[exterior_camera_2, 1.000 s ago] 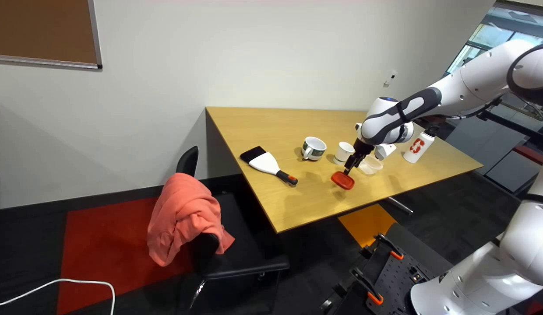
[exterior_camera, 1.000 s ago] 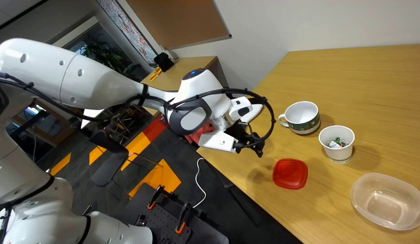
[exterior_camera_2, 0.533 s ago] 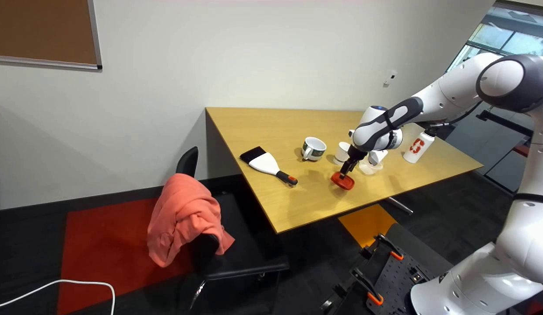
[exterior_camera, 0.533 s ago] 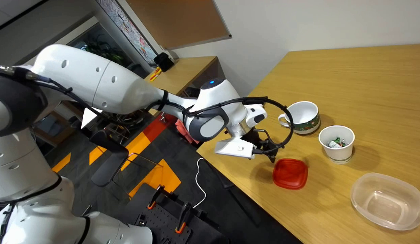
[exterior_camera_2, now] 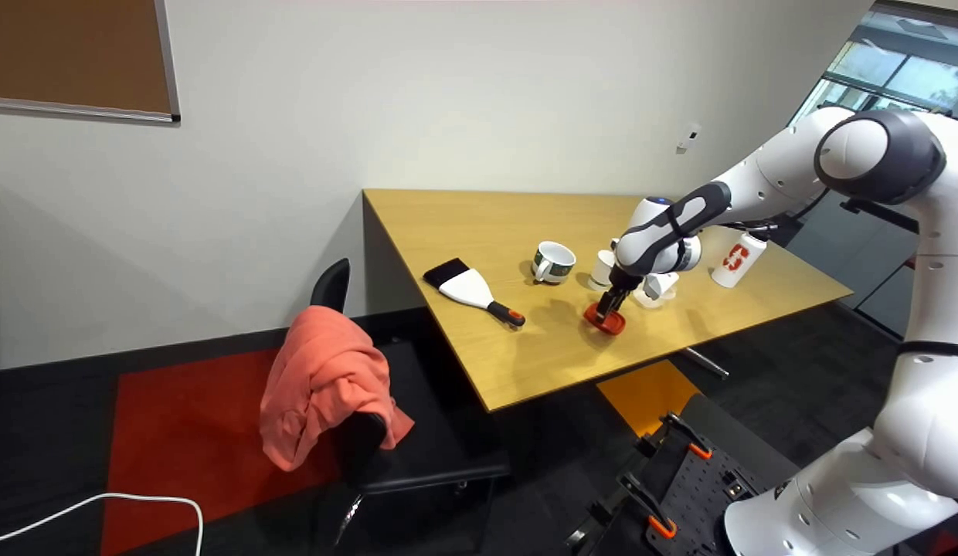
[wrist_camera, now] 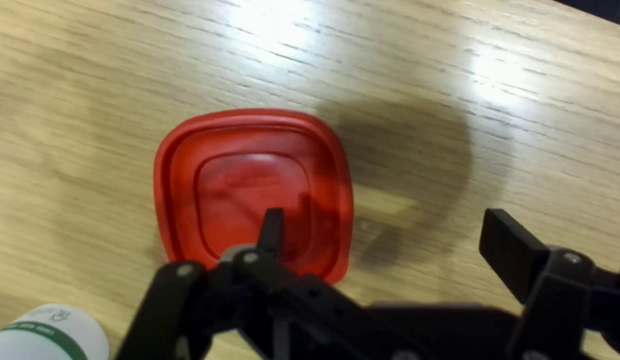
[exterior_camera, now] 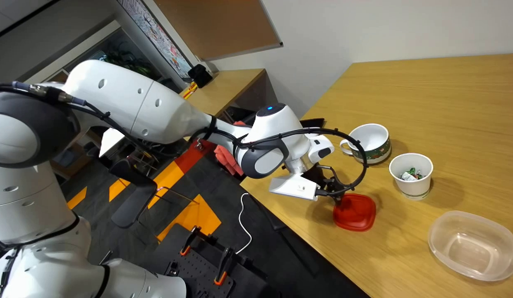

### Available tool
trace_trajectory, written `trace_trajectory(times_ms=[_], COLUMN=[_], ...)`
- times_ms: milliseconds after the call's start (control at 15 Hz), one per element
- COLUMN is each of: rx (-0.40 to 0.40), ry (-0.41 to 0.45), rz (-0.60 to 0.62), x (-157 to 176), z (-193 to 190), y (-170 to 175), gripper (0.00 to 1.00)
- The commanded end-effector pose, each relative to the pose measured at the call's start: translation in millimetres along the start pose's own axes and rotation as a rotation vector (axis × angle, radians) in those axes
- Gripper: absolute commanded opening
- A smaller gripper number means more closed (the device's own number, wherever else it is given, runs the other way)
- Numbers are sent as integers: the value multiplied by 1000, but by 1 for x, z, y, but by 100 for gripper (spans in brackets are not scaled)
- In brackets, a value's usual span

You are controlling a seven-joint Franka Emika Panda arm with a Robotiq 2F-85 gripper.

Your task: Put the red lid on the lunchbox, move the cup to the left, and then move the mug to the right

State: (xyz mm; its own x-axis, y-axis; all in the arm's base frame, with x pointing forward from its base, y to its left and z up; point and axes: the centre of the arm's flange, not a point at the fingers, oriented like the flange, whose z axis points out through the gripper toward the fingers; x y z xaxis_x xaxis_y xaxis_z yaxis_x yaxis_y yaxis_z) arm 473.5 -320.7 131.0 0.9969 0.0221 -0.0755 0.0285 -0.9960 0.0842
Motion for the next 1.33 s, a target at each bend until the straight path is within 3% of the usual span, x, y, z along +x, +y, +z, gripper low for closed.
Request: trace_trajectory(times_ms=[0,333,1267], rx=[-6,-10,-5], ry=[63,145,123], rz=[-36,-68,-10], x=[0,11,-10], z=[5,21,36], y=[-5,-21,-29], gripper=[100,100,100])
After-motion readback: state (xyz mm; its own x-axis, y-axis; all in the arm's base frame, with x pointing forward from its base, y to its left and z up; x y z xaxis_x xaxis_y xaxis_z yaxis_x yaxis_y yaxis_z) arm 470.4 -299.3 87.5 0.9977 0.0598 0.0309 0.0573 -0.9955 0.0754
